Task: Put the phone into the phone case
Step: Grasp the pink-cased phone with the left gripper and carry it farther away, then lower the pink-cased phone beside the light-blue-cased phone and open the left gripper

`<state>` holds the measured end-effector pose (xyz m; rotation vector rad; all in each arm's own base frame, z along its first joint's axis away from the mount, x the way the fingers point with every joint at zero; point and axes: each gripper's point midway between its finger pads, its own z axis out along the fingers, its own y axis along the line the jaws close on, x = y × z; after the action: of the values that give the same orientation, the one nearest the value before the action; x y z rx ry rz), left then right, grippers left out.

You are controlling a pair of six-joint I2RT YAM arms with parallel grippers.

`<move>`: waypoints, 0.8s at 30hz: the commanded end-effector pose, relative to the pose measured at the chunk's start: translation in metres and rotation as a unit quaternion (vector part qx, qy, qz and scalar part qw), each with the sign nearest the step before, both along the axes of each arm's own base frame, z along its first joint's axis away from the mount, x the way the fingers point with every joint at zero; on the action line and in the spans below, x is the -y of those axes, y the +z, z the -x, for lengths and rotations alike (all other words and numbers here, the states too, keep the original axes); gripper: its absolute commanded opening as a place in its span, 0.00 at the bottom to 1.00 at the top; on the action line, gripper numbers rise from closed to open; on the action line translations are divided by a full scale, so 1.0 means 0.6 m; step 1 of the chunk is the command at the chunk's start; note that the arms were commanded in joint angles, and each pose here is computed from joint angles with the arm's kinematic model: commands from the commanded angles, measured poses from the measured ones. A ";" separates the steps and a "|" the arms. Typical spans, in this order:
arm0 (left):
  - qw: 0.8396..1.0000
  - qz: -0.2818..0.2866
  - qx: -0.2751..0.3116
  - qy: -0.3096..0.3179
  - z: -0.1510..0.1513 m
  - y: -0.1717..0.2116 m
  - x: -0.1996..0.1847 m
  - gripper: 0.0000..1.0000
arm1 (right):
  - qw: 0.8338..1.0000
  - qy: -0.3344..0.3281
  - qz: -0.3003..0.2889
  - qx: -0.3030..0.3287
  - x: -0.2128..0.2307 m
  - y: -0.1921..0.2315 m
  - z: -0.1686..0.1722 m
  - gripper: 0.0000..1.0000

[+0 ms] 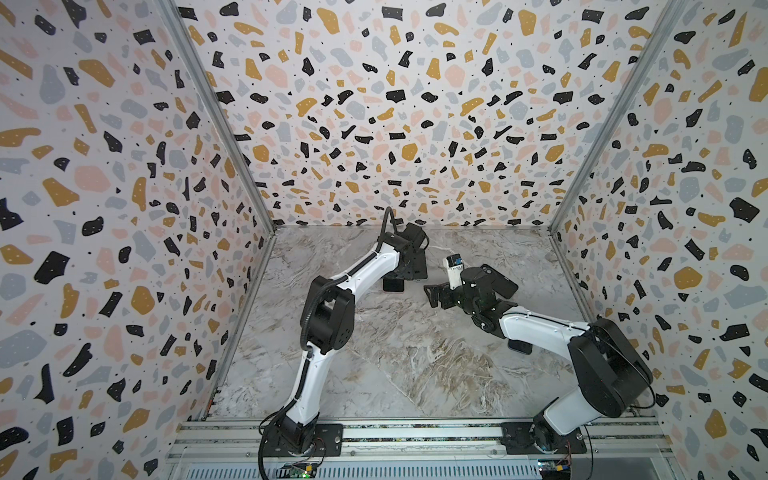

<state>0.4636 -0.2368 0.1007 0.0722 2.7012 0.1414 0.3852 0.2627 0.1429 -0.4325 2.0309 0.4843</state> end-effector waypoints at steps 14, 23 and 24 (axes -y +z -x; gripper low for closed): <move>0.997 0.066 0.037 -0.007 -0.124 -0.020 -0.002 0.65 | 0.998 0.019 0.028 0.043 -0.048 -0.018 -0.100 0.99; 0.996 0.074 0.039 -0.011 -0.143 -0.054 0.003 0.63 | 0.999 0.033 0.018 0.017 -0.058 -0.046 -0.092 0.99; 0.996 0.075 0.040 -0.010 -0.146 -0.057 0.003 0.63 | 0.999 0.034 0.015 0.015 -0.059 -0.046 -0.091 0.99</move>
<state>0.5374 -0.2331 0.0629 0.0333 2.6676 -0.0316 0.4371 0.2935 0.1006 -0.5407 2.0257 0.4456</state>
